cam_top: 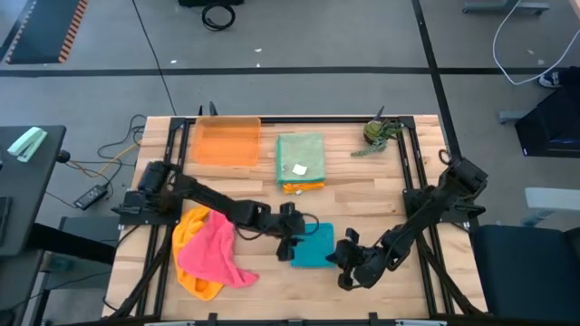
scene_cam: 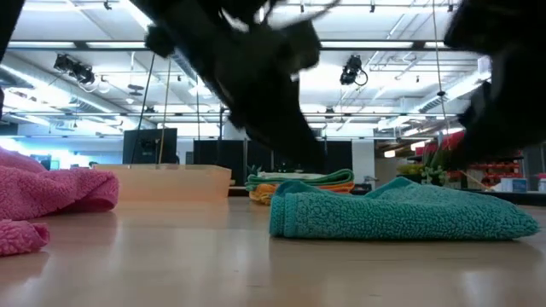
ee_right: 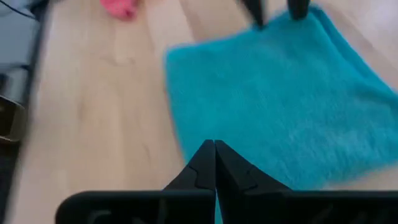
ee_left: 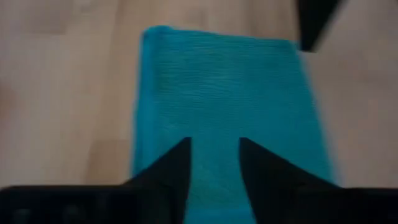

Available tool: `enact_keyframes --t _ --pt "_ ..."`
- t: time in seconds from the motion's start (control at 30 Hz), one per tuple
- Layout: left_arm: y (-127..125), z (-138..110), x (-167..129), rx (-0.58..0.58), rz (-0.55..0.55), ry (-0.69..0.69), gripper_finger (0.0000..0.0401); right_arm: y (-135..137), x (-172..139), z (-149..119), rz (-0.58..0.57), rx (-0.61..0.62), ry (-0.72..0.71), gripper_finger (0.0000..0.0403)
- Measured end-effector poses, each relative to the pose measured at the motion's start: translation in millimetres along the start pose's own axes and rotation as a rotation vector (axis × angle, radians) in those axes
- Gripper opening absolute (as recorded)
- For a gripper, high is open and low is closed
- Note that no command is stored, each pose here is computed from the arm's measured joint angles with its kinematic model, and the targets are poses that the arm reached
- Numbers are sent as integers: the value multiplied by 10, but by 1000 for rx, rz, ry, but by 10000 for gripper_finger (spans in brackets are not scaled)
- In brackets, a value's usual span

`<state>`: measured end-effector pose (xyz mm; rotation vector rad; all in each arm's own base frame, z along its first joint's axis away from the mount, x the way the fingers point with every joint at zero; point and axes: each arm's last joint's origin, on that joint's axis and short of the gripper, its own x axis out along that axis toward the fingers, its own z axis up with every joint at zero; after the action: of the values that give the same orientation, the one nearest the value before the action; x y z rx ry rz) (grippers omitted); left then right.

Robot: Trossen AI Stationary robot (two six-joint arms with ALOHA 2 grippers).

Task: Fold microfiber towels
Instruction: Fold the blue towel

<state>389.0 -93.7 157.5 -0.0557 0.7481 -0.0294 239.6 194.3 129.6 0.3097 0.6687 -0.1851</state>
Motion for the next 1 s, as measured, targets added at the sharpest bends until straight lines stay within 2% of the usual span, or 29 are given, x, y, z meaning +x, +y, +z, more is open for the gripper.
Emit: enact_keyframes --t 0.13,0.2,0.37,0.47,0.6,0.77,0.9,1.0 --pt "90 -134 205 2 34 50 32 -5 77 -171 -26 13 15 4" --pt "112 -192 260 1 39 77 12 -11 126 -224 -38 16 18 4" --pt "146 -191 268 -21 47 83 26 -35 192 -291 -49 24 50 3" --pt "147 -187 260 -18 49 81 19 -21 150 -254 -28 -5 56 3" --pt "145 -110 181 17 56 52 7 5 0 -52 12 -47 6 3" --pt "105 102 -42 43 45 -43 25 -73 -180 193 -5 -92 -28 3" --pt "-42 193 -192 76 10 -104 21 -239 -196 291 -68 -136 -14 3" --pt "-253 143 -231 115 -33 -101 8 -428 -114 267 -86 -126 15 3"
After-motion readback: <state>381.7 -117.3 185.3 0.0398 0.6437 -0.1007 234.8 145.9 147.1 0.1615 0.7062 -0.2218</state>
